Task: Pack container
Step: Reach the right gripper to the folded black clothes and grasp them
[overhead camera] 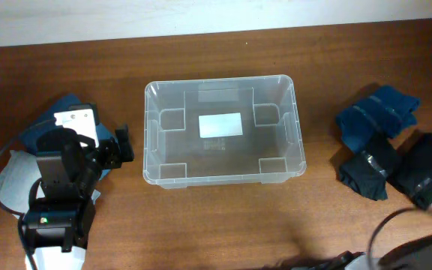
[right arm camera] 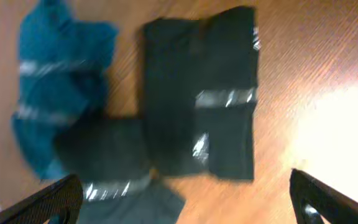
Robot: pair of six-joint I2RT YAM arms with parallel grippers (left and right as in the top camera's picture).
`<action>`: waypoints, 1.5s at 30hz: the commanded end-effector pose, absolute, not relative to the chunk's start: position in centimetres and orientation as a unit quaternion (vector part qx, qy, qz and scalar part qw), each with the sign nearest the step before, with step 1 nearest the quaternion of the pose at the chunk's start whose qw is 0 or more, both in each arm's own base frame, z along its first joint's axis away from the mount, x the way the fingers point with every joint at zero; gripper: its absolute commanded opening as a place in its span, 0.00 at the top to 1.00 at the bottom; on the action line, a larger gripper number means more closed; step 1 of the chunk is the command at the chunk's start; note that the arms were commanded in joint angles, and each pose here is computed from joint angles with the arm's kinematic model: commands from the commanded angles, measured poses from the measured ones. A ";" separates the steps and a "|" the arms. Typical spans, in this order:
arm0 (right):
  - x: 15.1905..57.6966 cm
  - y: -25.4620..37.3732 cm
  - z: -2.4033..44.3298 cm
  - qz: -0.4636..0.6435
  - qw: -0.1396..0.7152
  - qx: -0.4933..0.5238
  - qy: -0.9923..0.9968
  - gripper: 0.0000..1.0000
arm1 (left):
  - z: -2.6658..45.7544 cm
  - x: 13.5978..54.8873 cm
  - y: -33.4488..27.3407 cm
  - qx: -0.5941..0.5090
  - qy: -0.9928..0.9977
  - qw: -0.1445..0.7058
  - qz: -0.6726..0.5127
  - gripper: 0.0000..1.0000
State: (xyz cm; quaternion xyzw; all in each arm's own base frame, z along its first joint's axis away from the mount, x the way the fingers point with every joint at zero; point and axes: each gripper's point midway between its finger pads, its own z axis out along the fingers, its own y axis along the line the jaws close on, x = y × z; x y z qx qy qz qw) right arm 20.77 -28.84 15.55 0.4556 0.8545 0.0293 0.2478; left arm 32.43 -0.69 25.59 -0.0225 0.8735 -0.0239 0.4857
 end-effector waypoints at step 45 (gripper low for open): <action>33.7 -20.9 32.2 0.247 0.446 0.187 0.840 0.96 | 25.5 31.9 1.9 -0.063 0.877 0.475 0.038 0.01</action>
